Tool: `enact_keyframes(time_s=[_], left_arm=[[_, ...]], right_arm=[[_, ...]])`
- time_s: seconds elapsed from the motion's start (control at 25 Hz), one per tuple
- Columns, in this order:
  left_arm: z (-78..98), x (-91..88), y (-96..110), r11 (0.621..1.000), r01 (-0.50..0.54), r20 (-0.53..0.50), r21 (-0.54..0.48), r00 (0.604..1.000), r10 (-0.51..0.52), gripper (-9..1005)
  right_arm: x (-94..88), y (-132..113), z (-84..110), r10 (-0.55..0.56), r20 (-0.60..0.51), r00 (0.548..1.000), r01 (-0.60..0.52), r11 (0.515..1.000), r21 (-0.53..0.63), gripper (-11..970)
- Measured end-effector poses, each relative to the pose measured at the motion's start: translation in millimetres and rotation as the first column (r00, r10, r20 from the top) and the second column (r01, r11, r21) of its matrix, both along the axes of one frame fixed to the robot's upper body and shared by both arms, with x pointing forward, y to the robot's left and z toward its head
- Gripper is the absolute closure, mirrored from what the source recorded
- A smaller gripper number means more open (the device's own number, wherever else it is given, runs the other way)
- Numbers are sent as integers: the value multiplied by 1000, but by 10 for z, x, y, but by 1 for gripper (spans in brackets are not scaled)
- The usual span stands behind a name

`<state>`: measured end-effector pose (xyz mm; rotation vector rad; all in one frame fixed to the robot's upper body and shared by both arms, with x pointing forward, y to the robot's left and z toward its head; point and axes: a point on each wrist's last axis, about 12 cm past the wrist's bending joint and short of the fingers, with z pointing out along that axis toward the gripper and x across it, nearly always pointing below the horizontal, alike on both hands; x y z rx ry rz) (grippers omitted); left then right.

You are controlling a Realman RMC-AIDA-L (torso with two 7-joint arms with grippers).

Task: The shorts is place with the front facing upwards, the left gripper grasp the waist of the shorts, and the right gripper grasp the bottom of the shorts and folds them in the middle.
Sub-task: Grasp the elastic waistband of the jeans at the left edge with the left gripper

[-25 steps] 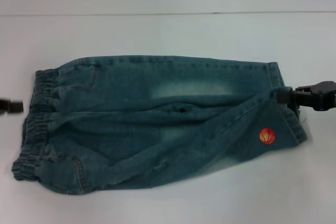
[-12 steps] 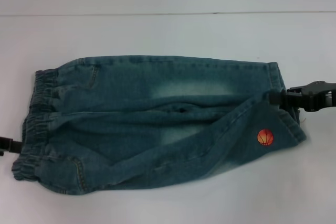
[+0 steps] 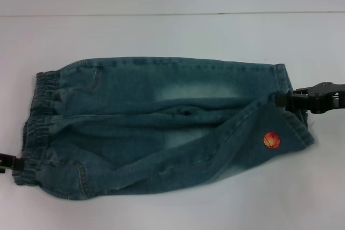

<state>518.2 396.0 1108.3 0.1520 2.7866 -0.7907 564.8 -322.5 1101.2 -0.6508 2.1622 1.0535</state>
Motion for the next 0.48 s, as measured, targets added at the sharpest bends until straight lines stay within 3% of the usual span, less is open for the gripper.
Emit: enact_keyframes(time_s=[0.4,0.48], left_arm=[[-68,11,-111,999,39,18,-8,999,-38,455],[-77,12,-123,999,44,15,-13,999,-43,543]], right_arm=[[-1,24,-22,1,0,1000,-1,1000,-5,915],[-2,30,-25,2,0,1000,-2,1000,-5,915]])
